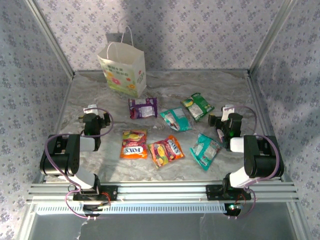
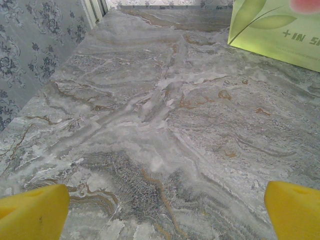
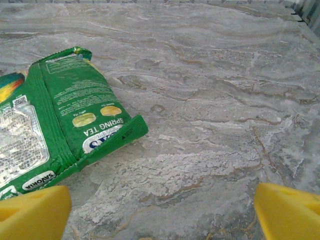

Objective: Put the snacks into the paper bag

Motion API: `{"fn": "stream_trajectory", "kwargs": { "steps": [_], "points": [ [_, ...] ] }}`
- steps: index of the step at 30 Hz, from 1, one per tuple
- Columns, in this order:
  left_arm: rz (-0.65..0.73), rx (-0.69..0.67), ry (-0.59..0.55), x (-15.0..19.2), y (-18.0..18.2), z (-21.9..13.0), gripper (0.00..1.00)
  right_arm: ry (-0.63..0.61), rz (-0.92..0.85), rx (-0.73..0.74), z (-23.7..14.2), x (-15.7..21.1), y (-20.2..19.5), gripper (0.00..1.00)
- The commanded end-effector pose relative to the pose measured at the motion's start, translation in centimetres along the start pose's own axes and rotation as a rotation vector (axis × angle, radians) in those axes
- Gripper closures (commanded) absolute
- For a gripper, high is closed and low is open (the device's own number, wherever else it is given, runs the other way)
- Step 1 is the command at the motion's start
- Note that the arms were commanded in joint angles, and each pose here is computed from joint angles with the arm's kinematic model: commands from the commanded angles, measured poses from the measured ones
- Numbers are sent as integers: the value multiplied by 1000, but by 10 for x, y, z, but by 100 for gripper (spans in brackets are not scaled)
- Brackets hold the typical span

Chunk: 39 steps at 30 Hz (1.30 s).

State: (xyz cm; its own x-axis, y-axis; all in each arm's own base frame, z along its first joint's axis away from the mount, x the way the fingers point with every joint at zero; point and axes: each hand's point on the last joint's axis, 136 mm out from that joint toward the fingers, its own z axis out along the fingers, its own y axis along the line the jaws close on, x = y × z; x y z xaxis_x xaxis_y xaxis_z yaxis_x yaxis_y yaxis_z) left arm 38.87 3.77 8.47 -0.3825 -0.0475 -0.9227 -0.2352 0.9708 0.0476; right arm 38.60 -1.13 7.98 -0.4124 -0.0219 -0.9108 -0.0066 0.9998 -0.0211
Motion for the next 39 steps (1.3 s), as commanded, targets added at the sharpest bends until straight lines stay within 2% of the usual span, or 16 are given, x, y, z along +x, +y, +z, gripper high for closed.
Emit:
{"fn": "stream_trajectory", "kwargs": {
  "steps": [1,3,13,18,24,27,31,39],
  "points": [
    [-22,-3,-40,-8,0,-2,0,-9,-1,3,2,-4,0,7],
    [-22,-2,-39,-8,0,-1,0,-10,-7,4,2,-4,1,0],
    [-3,-10,-83,-17,-2,-14,0,-35,-4,27,-7,-13,-2,0],
    [13,-39,-63,-38,3,-28,0,-26,-12,14,-16,-21,1,0],
    [9,-48,-72,-68,8,-49,0,-42,-16,69,-27,-42,-5,0],
    [29,-67,-5,-83,9,-56,0,-33,-26,84,-31,-55,-5,0],
    [69,-62,1,-112,2,-65,0,-51,-38,82,-37,-71,2,0],
    [90,-76,92,-160,-4,-72,1,-110,-69,49,-46,-111,24,0]
  ]
}}
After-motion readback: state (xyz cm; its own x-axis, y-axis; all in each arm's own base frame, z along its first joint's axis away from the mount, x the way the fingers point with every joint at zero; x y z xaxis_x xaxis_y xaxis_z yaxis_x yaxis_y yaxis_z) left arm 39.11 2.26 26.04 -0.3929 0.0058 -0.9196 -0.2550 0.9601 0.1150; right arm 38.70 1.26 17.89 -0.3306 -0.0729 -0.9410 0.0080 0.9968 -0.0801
